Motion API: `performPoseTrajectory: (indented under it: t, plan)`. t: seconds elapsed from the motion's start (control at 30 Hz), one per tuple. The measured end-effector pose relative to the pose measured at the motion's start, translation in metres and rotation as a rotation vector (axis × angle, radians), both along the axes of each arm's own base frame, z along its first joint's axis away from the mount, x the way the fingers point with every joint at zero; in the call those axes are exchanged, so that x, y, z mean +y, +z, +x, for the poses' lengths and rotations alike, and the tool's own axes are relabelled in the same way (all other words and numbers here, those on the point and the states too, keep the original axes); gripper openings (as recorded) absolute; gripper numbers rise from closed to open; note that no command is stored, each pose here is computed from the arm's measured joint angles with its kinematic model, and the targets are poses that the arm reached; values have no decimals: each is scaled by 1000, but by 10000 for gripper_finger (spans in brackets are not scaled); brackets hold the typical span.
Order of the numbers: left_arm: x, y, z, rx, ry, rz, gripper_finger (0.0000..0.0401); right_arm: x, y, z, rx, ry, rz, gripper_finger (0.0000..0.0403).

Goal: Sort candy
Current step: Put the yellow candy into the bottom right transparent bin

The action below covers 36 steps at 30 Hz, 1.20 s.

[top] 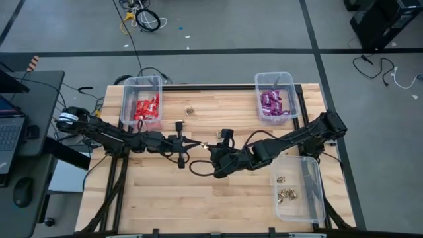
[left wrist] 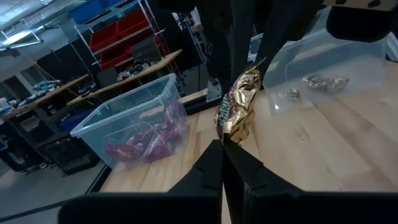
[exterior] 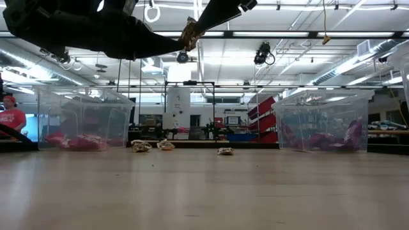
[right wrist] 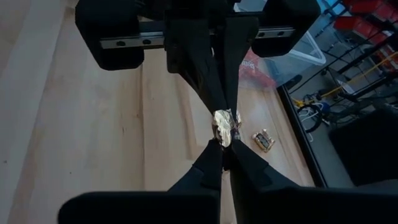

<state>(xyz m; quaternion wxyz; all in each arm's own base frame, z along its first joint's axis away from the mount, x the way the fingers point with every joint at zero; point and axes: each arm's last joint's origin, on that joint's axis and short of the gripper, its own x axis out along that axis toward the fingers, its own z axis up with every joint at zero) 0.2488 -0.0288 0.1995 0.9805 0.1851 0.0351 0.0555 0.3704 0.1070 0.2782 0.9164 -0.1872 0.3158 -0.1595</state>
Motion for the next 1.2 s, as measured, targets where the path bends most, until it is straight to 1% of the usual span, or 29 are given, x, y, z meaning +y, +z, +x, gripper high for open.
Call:
performPoseTrajectory:
  t: [0.2,0.37,0.43,0.5,0.57,0.63,0.7,0.77,0.83,0.9,1.07,1.2]
  plan:
    - [0,-2,0,20,12,3,33,0,0,0,-4,-2,3,11]
    - [0,-2,0,23,14,-9,77,0,0,0,-7,-8,6,11]
    - [1,-4,0,33,39,-19,95,0,1,0,-14,-29,-3,11]
    - [3,-5,-1,50,93,-15,111,0,4,-4,-22,-52,0,11]
    - [4,-8,-1,73,136,-7,122,-2,11,-10,-43,-85,32,11]
    - [5,-10,-2,100,152,-1,131,-6,21,-20,-65,-130,89,11]
    - [5,-12,-2,111,155,-12,137,-11,32,-35,-80,-191,159,10]
    - [5,-12,-2,111,156,-20,139,-17,44,-53,-93,-264,253,9]
    - [5,-12,-2,112,157,-19,139,-25,56,-72,-102,-327,382,7]
    - [5,-12,-2,112,159,-19,140,-32,67,-91,-82,-367,520,5]
    - [5,-12,-2,109,159,-19,140,-40,88,-136,59,-368,859,4]
    - [5,-11,-2,107,159,-19,140,-39,101,-169,231,-311,1129,4]
